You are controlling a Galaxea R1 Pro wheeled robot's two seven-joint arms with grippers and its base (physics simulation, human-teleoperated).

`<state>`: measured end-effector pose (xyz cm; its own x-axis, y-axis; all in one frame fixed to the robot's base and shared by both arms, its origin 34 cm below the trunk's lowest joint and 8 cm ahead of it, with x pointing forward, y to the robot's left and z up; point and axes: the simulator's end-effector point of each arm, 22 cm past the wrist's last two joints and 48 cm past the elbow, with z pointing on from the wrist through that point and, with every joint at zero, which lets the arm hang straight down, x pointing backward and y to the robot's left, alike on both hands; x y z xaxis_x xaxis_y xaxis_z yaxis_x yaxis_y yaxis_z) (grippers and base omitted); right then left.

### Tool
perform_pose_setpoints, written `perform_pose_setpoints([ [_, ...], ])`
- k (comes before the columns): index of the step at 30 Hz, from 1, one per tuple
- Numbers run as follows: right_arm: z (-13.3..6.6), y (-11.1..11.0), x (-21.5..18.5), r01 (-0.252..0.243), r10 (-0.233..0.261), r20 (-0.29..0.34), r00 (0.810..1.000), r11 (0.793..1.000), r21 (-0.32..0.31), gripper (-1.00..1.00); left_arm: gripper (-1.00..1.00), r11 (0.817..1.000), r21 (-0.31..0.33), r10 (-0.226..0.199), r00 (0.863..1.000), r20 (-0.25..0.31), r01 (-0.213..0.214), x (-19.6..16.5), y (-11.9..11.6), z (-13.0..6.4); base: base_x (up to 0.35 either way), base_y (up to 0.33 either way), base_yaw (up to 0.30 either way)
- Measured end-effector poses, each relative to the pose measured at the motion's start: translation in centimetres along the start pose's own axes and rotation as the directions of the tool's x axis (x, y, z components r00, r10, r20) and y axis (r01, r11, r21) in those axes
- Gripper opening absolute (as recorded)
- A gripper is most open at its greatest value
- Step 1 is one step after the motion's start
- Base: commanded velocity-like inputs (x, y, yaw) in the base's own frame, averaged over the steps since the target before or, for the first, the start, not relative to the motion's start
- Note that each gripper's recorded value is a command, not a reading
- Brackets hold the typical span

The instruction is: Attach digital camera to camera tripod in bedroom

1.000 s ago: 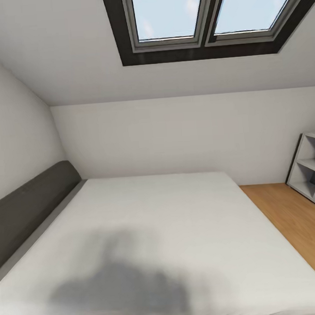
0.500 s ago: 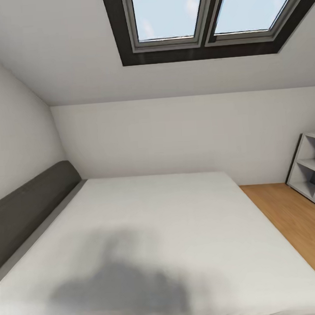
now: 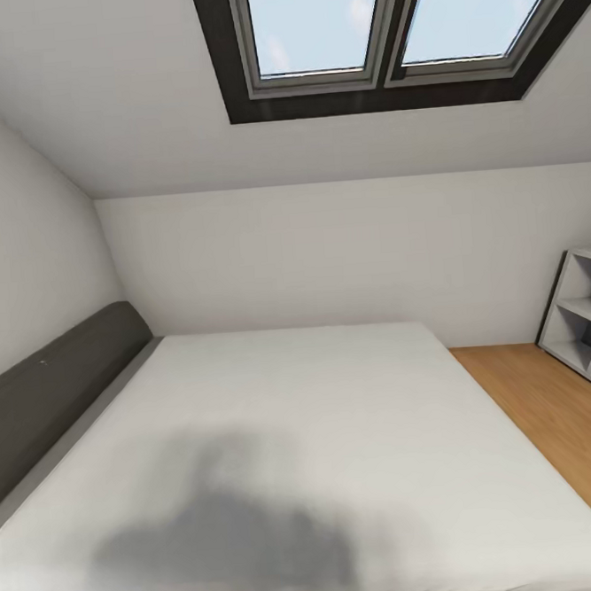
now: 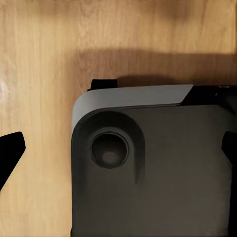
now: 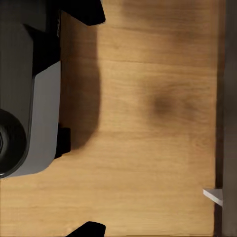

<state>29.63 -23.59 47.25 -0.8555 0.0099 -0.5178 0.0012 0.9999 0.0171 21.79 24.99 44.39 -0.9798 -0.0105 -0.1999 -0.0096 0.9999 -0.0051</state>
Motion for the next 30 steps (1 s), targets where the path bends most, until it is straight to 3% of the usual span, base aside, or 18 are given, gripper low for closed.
perform_pose_setpoints([
  [9,0.5,0.0,-4.0,-0.002,0.002,0.111,0.994,1.0,0.0,1.0,1.0,1.0,0.001,0.001,1.0,0.002,-0.001,-0.1,0.0,0.0,0.0,0.0,0.0],
  [13,0.1,0.0,-6.4,-0.005,0.004,0.218,0.976,1.0,0.005,1.0,1.0,1.0,-0.002,0.004,1.0,0.002,-0.004,-0.1,0.3,0.0,0.0,0.0,0.0],
  [16,-0.2,-0.2,-7.0,-0.006,0.004,0.251,0.968,1.0,0.009,1.0,1.0,1.0,-0.002,0.003,1.0,0.0,-0.003,0.0,0.3,0.0,0.0,0.0,-0.014],
  [30,-0.3,-0.2,-7.6,-0.009,0.005,0.279,0.96,1.0,0.01,1.0,1.0,1.0,0.001,0.005,1.0,0.005,-0.005,-0.2,0.0,0.0,0.0,0.0,-0.21],
])
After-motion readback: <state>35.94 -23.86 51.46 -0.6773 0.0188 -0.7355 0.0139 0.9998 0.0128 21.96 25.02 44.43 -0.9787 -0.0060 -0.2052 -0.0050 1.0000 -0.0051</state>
